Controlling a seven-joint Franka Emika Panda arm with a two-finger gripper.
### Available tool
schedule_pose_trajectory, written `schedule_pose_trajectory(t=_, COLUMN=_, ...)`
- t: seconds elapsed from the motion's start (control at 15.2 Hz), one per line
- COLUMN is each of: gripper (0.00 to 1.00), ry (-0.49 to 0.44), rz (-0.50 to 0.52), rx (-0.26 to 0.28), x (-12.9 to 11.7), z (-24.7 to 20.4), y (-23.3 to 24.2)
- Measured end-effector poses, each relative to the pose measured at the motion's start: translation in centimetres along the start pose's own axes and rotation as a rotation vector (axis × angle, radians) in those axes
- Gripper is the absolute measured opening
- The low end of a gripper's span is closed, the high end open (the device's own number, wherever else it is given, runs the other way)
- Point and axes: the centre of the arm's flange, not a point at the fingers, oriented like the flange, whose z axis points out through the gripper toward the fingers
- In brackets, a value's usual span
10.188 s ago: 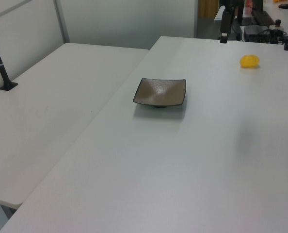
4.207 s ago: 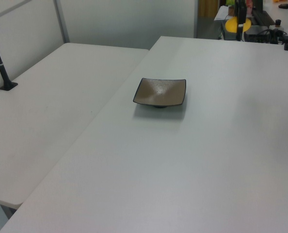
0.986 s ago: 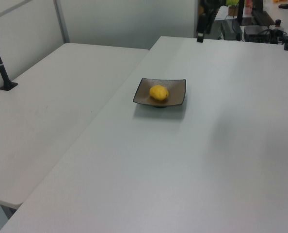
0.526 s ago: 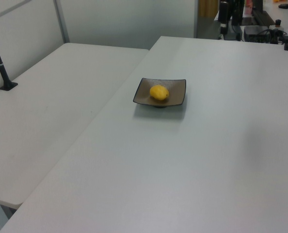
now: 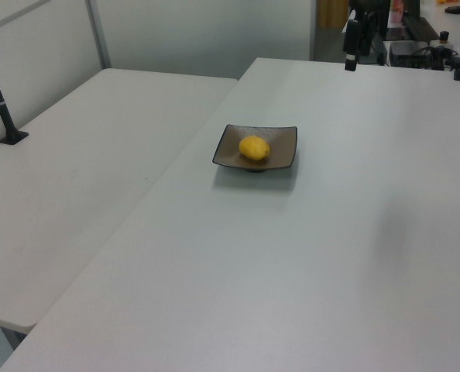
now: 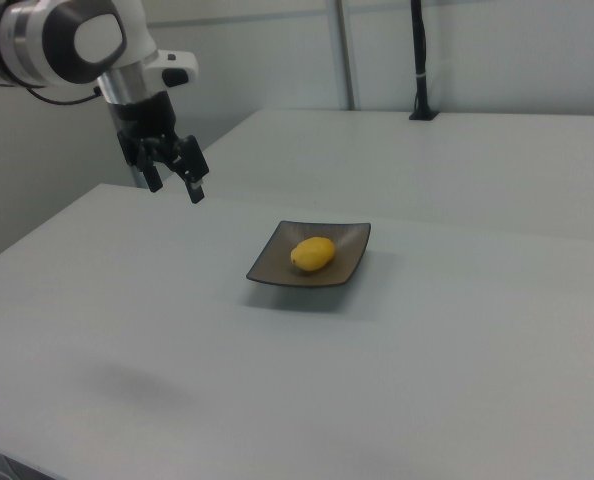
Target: Put potatoes on a ceramic plate
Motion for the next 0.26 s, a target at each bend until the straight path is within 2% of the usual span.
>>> schedule_pose_trajectory(t=0.26, gripper=1.00, ry=-0.010, rz=-0.085, rx=-0.001, x=0.49, z=0.87, y=0.22)
